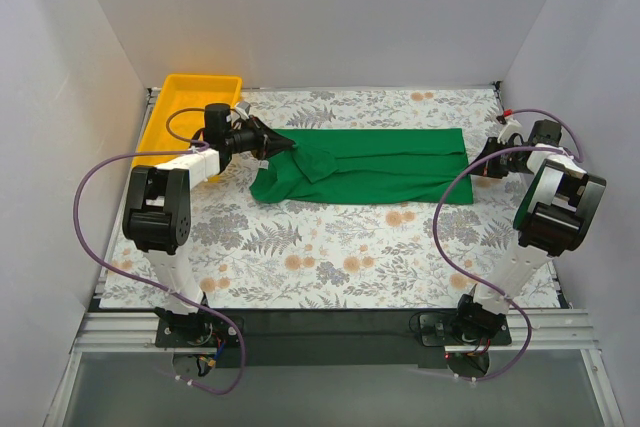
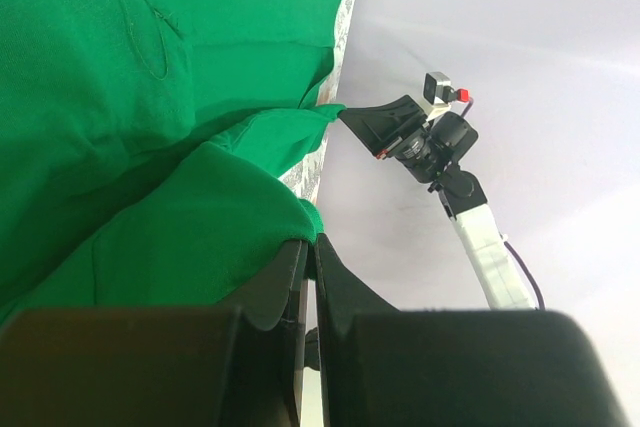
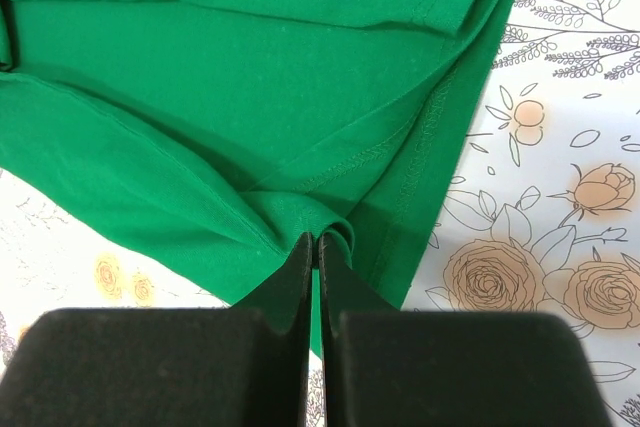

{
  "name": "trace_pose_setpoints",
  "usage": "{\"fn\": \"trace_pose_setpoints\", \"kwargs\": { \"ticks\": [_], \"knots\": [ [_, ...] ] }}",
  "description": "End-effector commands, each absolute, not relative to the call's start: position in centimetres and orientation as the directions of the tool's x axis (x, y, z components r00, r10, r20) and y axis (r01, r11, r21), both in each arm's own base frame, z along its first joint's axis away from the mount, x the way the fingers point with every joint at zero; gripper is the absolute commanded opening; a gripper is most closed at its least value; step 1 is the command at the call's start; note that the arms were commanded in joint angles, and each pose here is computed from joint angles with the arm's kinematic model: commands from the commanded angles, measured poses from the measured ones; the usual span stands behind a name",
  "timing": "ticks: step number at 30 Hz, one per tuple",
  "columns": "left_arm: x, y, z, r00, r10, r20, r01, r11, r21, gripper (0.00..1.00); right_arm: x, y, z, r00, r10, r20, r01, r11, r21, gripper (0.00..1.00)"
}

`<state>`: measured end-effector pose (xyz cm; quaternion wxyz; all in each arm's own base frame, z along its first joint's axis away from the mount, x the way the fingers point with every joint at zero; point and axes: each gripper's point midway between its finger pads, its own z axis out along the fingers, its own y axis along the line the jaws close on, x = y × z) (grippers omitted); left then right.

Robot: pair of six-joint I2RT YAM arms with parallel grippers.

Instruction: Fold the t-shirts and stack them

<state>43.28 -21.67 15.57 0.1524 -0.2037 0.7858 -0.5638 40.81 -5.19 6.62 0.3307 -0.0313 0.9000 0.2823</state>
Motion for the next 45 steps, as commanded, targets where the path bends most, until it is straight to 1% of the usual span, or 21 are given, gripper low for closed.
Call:
{"fn": "trace_pose_setpoints", "kwargs": {
  "ticks": [1,22,33,34,36,37,39,41,45],
  "knots": [
    [43.9,-21.6,17.2,-0.875,-0.481,-0.048,-0.097,0.273,-0.957,0.00,42.0,-5.7,7.5,-0.751,0.123,-0.649,-0.261,0.848,0.462,0.01],
    [44.1,-21.7,16.9,-0.877,-0.479,-0.043,-0.102,0.273,-0.957,0.00,42.1,-5.7,7.1,-0.757,0.126,-0.641,-0.255,0.846,0.468,0.02],
    [44.2,-21.7,16.5,-0.877,-0.479,-0.035,-0.111,0.274,-0.955,0.00,43.1,-5.5,7.3,-0.754,0.117,-0.646,-0.261,0.850,0.458,0.03],
    [44.3,-21.7,16.5,-0.877,-0.480,-0.036,-0.111,0.275,-0.955,0.00,43.3,-5.4,7.3,-0.756,0.113,-0.645,-0.263,0.850,0.457,0.06],
    [44.3,-21.7,16.4,-0.877,-0.480,-0.034,-0.113,0.275,-0.955,0.00,43.7,-5.4,7.3,-0.755,0.109,-0.647,-0.259,0.857,0.446,0.30],
    [44.3,-21.7,16.4,-0.877,-0.479,-0.035,-0.113,0.276,-0.955,0.00,43.9,-5.5,7.4,-0.754,0.110,-0.648,-0.255,0.860,0.442,0.39],
    [44.3,-21.7,16.2,-0.877,-0.479,-0.032,-0.116,0.277,-0.954,0.00,44.1,-6.0,7.8,-0.748,0.105,-0.655,-0.246,0.873,0.421,0.52],
    [44.3,-21.7,16.2,-0.877,-0.479,-0.032,-0.116,0.277,-0.954,0.00,44.1,-6.4,8.6,-0.734,0.106,-0.670,-0.245,0.880,0.407,0.56],
    [44.3,-21.7,16.3,-0.879,-0.475,-0.034,-0.112,0.276,-0.955,0.00,43.3,-7.7,9.5,-0.716,0.131,-0.686,-0.229,0.884,0.408,0.56]
  ]
}}
